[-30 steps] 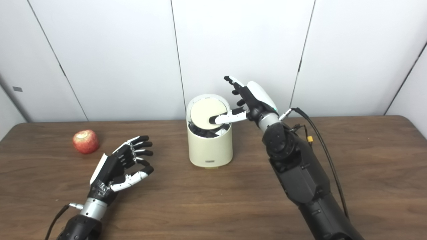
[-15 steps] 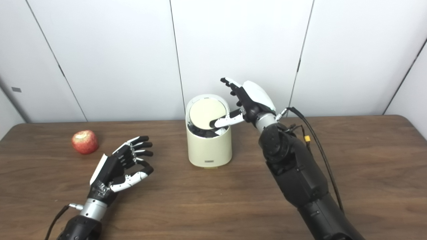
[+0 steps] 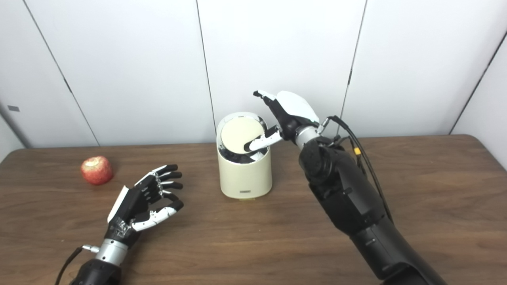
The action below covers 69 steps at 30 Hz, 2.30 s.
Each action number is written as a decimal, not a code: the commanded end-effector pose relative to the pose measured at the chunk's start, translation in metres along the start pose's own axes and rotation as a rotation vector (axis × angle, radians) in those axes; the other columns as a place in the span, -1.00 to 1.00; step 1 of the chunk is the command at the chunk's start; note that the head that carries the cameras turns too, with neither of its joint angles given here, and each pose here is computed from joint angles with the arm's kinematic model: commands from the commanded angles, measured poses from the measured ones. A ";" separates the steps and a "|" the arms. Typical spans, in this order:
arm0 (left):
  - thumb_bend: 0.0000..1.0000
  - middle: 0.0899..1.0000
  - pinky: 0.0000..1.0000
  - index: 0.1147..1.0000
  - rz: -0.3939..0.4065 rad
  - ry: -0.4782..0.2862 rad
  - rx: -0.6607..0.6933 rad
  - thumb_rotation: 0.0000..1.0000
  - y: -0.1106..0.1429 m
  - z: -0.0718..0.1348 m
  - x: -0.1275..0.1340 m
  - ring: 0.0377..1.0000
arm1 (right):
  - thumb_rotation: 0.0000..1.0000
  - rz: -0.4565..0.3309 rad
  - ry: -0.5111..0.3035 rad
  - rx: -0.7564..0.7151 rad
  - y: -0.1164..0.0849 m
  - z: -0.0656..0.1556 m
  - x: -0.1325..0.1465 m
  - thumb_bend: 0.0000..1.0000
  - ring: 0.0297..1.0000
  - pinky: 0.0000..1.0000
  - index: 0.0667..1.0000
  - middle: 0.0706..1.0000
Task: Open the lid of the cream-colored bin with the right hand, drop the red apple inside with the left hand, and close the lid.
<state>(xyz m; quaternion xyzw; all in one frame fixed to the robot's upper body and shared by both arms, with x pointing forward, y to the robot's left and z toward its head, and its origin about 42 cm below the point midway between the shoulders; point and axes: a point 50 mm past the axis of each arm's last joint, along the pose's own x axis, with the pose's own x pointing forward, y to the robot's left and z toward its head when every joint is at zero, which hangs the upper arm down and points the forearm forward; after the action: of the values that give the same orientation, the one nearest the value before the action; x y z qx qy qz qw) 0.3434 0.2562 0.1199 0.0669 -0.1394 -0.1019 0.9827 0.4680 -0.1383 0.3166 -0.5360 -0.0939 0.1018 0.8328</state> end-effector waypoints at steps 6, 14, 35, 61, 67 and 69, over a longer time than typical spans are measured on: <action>0.29 0.52 0.12 0.62 0.008 0.065 -0.049 -0.78 -0.019 -0.016 -0.019 0.37 | -0.69 0.081 0.056 -0.178 -0.023 0.037 0.016 0.75 0.72 0.35 0.79 0.87; 0.31 0.51 0.12 0.62 0.012 0.063 -0.052 -0.75 -0.018 -0.014 -0.019 0.36 | -0.69 0.136 0.110 -0.202 -0.016 0.034 0.013 0.76 0.74 0.37 0.78 0.88; 0.36 0.51 0.11 0.61 0.004 0.063 -0.057 -0.70 -0.016 -0.017 -0.016 0.36 | -0.54 -0.131 -0.003 0.146 -0.038 -0.002 -0.035 0.61 0.61 0.27 0.71 0.75; 0.31 0.51 0.09 0.62 -0.004 0.055 -0.048 -0.73 -0.013 -0.020 -0.012 0.37 | -0.49 -0.237 -0.140 0.579 0.043 -0.094 -0.139 0.56 0.54 0.28 0.74 0.71; 0.32 0.52 0.08 0.62 -0.006 0.045 -0.050 -0.71 -0.011 -0.019 -0.011 0.38 | -0.63 -0.242 -0.129 0.631 0.063 -0.102 -0.152 0.53 0.54 0.31 0.75 0.70; 0.31 0.52 0.09 0.62 -0.006 0.047 -0.053 -0.73 -0.011 -0.019 -0.011 0.39 | -0.71 -0.239 -0.125 0.651 0.067 -0.106 -0.155 0.51 0.55 0.29 0.74 0.72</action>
<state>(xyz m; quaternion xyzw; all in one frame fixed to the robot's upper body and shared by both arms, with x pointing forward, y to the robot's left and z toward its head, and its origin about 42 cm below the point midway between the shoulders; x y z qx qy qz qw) 0.3468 0.2498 0.1195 0.0542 -0.1403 -0.1086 0.9826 0.3403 -0.2453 0.1906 -0.2307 -0.1230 0.0675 0.9629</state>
